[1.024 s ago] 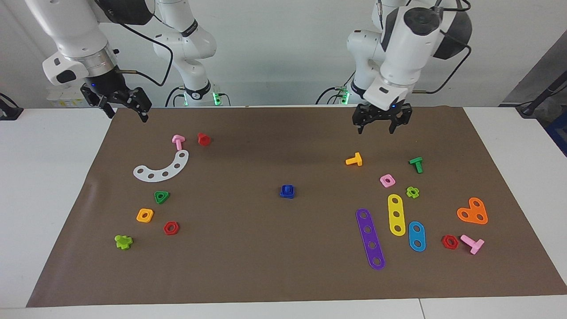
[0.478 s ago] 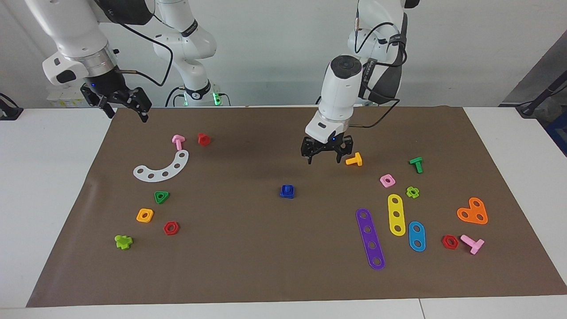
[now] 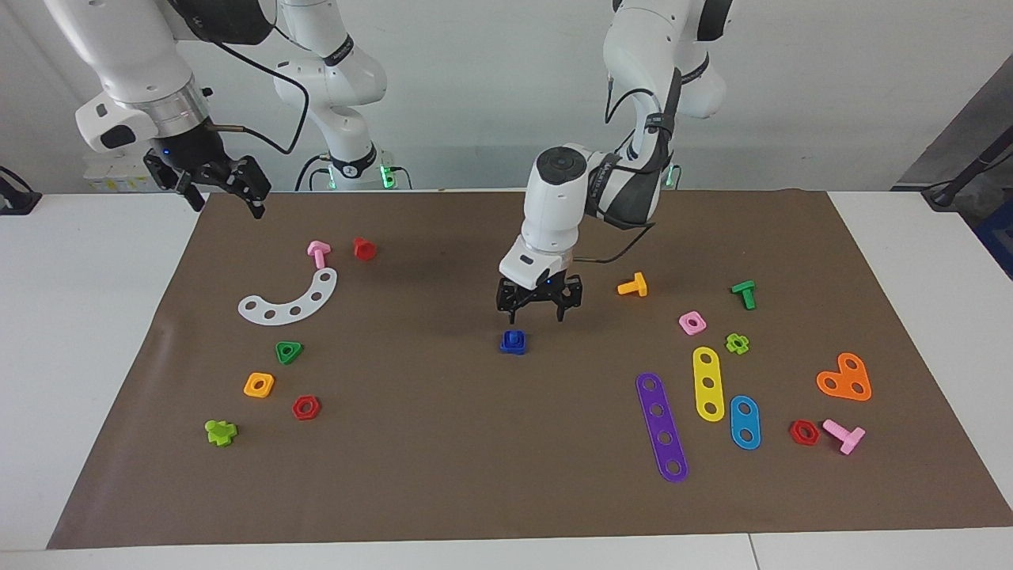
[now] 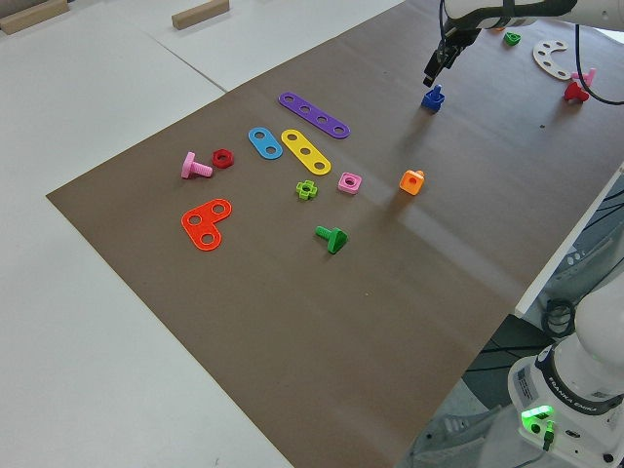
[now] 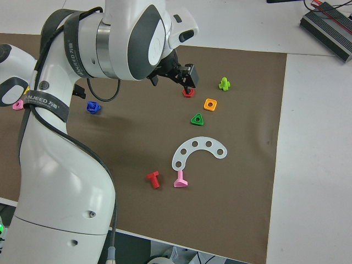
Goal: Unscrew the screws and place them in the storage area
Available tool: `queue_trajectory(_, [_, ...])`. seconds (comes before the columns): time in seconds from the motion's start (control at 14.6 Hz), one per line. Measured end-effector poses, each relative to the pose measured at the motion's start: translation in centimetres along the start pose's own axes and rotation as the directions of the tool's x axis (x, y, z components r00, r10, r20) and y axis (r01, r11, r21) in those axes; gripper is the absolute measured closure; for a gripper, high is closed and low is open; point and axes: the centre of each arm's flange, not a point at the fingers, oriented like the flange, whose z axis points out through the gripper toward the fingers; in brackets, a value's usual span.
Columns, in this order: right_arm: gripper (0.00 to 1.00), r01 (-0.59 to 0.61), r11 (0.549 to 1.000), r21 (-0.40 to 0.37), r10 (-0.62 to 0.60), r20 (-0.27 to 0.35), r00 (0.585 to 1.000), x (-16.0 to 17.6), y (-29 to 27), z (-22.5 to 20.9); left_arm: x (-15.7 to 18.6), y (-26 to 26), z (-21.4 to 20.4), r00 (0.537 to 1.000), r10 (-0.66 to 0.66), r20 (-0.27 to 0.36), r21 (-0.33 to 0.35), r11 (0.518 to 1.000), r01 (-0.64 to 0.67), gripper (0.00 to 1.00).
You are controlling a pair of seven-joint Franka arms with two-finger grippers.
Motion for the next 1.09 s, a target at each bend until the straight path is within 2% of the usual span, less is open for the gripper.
queue_trajectory(0.68, [0.0,0.0,1.0,0.0,0.0,0.0,1.0,0.0,0.0,0.0,-0.6,1.6,4.2,0.999,0.036,-0.026,-0.012,0.999,-0.036,0.05])
queue_trajectory(1.09, [0.0,0.0,1.0,0.0,0.0,0.0,1.0,0.0,0.0,0.0,-1.1,1.7,5.3,0.998,0.064,-0.023,-0.009,0.998,-0.065,0.12])
